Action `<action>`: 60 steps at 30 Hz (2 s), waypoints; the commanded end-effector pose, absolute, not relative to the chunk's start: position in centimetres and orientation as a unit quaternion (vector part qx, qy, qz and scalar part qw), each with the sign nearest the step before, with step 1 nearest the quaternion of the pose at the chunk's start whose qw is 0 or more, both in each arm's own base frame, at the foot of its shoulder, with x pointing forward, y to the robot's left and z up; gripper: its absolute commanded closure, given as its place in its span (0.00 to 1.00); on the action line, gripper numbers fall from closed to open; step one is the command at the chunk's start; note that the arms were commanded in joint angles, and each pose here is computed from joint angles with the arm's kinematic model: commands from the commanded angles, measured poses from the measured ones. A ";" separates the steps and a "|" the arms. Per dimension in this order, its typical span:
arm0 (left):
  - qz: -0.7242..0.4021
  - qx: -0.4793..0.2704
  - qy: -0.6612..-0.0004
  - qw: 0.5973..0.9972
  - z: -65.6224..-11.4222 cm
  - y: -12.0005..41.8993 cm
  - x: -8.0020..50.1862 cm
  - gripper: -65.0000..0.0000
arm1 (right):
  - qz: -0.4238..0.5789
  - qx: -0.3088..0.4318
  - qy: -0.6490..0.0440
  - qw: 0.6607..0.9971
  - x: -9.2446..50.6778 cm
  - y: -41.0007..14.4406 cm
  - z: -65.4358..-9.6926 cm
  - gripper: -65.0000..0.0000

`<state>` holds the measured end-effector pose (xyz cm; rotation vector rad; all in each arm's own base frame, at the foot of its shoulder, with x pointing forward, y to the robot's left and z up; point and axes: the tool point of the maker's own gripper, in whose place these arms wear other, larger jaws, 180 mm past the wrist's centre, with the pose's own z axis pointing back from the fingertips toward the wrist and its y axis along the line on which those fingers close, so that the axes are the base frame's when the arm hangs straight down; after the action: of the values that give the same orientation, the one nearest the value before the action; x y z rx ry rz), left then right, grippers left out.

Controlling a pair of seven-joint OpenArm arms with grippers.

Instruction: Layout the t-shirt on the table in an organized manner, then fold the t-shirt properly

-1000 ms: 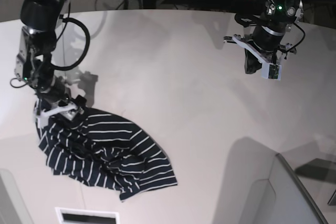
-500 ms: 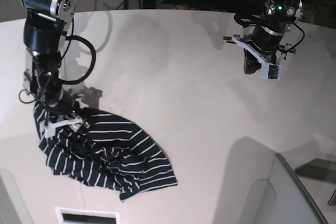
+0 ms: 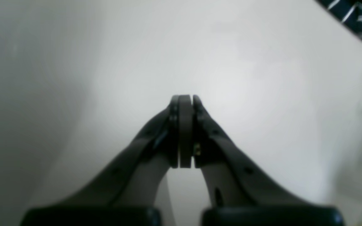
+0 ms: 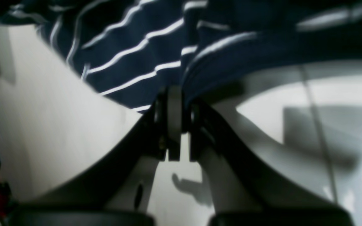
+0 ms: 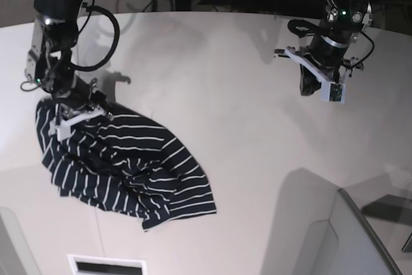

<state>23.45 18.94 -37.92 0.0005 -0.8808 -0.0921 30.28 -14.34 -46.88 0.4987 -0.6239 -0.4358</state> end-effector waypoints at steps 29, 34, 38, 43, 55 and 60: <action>-0.287 -0.180 -0.352 0.873 -46.0 -9.3 34.7 1.00 | -0.187 0.238 -0.261 0.917 26.3 -14.1 -47.3 1.00; -0.269 -0.178 -0.385 0.865 -46.6 -10.3 37.5 1.00 | -0.175 0.230 -0.232 0.929 23.4 -14.1 -47.6 1.00; -0.255 -0.170 -0.428 0.850 -45.8 -9.1 40.0 1.00 | -0.158 0.217 -0.215 0.939 20.9 -14.5 -46.9 1.00; -0.243 -0.165 -0.477 0.828 -43.8 -8.8 42.1 1.00 | -0.129 0.213 -0.162 0.955 17.7 -14.0 -46.3 1.00; -0.241 -0.137 -0.458 0.845 -49.0 -6.1 38.5 1.00 | -0.118 0.201 -0.133 0.963 16.5 -15.0 -46.7 1.00; -0.319 -0.108 -0.422 0.842 -51.7 -5.9 35.6 1.00 | -0.118 0.201 -0.137 0.963 17.0 -15.1 -46.6 1.00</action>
<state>36.65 -6.26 -50.23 -0.2539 -0.9872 -0.6500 15.73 -14.92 -47.38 0.3999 -0.2329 -0.2482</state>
